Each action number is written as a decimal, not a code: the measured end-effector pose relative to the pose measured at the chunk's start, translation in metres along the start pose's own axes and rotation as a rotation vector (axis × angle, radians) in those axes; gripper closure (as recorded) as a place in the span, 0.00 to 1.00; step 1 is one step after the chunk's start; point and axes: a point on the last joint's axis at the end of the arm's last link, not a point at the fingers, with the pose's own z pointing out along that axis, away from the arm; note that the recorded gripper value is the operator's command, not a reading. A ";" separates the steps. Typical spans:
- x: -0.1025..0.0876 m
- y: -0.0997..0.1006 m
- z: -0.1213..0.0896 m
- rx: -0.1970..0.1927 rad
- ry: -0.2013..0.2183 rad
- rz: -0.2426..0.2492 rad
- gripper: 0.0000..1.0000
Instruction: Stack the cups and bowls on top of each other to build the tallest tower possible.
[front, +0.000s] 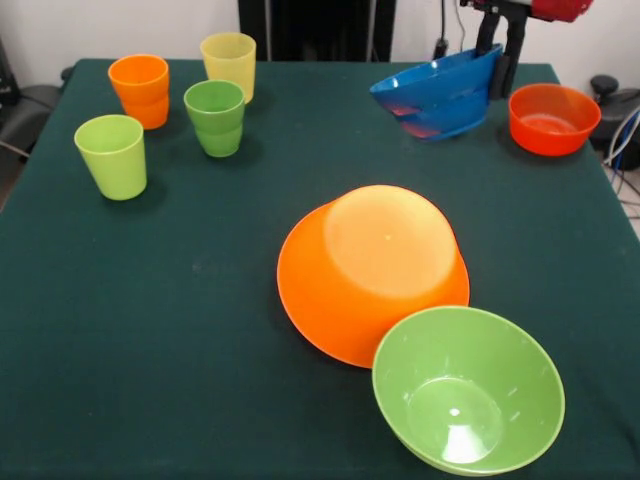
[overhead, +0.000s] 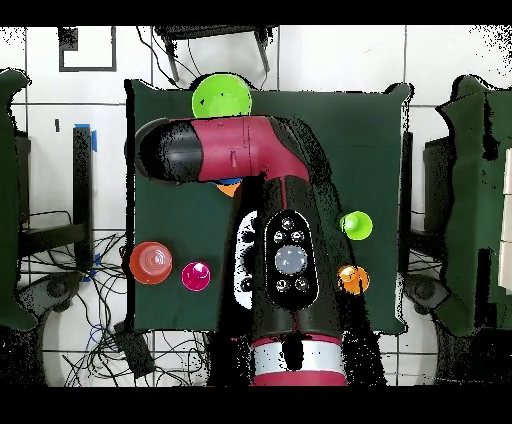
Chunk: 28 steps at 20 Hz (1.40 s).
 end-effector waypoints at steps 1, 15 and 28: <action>-0.001 0.000 -0.001 -0.005 0.001 -0.001 1.00; -0.052 -0.030 -0.017 -0.049 -0.026 -0.041 1.00; -0.055 -0.001 0.049 0.009 0.002 -0.100 1.00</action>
